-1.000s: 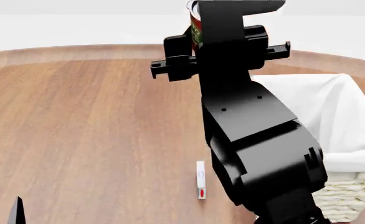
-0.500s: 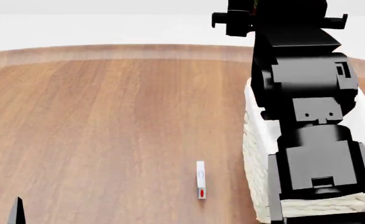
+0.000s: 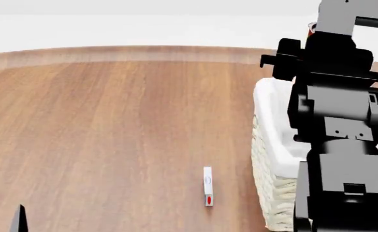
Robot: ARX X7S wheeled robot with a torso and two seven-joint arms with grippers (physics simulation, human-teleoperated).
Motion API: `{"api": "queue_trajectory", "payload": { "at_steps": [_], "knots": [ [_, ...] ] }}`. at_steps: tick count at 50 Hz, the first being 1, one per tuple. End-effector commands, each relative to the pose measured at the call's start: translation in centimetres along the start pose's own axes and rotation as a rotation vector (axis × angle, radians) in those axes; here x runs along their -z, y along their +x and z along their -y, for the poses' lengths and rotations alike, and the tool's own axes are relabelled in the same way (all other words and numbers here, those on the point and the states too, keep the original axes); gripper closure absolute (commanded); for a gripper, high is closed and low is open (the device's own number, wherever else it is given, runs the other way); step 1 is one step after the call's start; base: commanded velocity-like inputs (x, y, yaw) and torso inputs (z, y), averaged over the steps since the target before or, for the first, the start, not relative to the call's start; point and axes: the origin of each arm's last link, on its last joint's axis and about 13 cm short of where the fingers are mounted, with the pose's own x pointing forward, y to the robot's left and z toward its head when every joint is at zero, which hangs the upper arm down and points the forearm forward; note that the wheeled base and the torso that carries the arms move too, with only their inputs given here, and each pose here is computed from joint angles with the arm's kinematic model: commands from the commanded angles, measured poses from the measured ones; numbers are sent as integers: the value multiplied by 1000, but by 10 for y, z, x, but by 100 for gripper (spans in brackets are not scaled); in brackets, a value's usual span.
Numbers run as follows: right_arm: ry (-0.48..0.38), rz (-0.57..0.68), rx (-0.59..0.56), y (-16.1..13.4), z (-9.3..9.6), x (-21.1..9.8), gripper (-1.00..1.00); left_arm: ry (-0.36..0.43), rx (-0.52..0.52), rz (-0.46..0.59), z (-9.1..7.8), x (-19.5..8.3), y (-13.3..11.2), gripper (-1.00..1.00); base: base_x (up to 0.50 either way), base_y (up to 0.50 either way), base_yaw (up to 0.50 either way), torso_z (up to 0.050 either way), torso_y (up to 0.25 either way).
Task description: Pick up the tomato sauce, and put it in the basket.
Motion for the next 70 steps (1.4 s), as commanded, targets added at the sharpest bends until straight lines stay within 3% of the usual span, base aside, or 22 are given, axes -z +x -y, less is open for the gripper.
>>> {"api": "queue_trajectory", "payload": {
  "at_steps": [1, 22, 28, 29, 39, 68, 69, 70],
  "knots": [
    [-34, -61, 49, 5, 9, 20, 100, 3, 6, 2, 2, -1, 0, -100, 0, 0, 0, 0, 10],
    [-45, -144, 71, 6, 15, 38, 100, 3, 3, -8, 1, 4, 0, -100, 0, 0, 0, 0, 0],
    [-75, -171, 98, 7, 16, 46, 100, 1, 2, -15, 1, 7, 0, -100, 0, 0, 0, 0, 0],
    [-124, -178, 94, 7, 15, 50, 100, -1, 3, -16, 2, 7, -1, -100, 0, 0, 0, 0, 0],
    [-126, -231, 107, 7, 12, 67, 100, 0, -11, -17, -2, 6, -2, -100, 0, 0, 0, 0, 0],
    [-121, -279, 129, 5, 14, 70, 100, -2, -1, -14, 1, 4, -1, -100, 0, 0, 0, 0, 0],
    [-119, -269, 143, 6, 15, 68, -100, 0, 1, -15, 1, 5, -1, -100, 0, 0, 0, 0, 0],
    [-108, -263, 143, 6, 15, 67, -100, -1, 0, -16, 1, 5, -1, -100, 0, 0, 0, 0, 0]
  ]
}}
